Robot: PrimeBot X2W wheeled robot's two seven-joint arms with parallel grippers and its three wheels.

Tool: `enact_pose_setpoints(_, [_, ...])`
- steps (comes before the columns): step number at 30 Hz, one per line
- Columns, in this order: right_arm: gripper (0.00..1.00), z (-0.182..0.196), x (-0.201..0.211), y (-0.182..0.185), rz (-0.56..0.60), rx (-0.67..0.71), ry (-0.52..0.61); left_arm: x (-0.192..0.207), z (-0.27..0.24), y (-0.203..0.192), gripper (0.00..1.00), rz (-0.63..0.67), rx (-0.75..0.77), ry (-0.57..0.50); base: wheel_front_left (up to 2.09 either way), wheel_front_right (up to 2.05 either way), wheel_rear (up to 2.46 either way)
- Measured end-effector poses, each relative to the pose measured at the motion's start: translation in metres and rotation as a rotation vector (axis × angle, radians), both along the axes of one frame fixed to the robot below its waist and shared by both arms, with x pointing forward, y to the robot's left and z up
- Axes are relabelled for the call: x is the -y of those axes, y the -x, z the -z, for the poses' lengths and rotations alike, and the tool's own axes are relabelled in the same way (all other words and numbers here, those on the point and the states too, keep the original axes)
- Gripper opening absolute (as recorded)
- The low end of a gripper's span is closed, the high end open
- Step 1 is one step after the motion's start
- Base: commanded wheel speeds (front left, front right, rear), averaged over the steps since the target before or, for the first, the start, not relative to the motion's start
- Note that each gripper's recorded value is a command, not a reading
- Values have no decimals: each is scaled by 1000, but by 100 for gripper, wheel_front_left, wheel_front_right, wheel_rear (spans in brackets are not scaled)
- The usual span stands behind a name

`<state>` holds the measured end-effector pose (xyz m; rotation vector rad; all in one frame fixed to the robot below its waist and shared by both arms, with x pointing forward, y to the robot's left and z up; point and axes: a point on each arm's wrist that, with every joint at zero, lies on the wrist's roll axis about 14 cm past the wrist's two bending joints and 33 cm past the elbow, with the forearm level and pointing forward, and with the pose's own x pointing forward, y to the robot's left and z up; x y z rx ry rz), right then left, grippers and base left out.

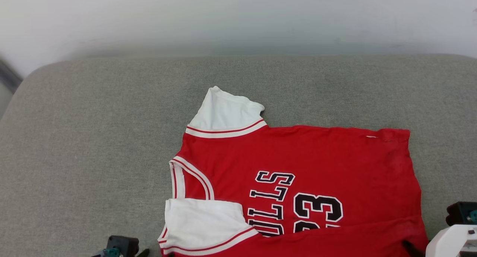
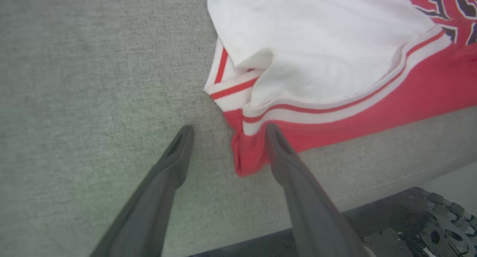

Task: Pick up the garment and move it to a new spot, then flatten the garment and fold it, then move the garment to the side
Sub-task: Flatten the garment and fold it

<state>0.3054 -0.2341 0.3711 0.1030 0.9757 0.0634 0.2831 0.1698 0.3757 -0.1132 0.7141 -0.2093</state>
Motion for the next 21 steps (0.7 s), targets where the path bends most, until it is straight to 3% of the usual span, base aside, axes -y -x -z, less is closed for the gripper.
enact_pose_setpoints(5, [100, -29, 2, -25, 1, 162, 3, -12, -31, -25, 100, -46, 175, -1, 0, 0, 0])
enact_pose_setpoints(13, [100, -114, -5, -69, -11, 601, -10, -16, -124, -66, 100, -64, 639, 34, 0, 0, 0])
enact_pose_setpoints(21, [100, -173, -23, -82, 18, 961, -103, -6, -178, -90, 100, -96, 851, 98, 0, 0, 0])
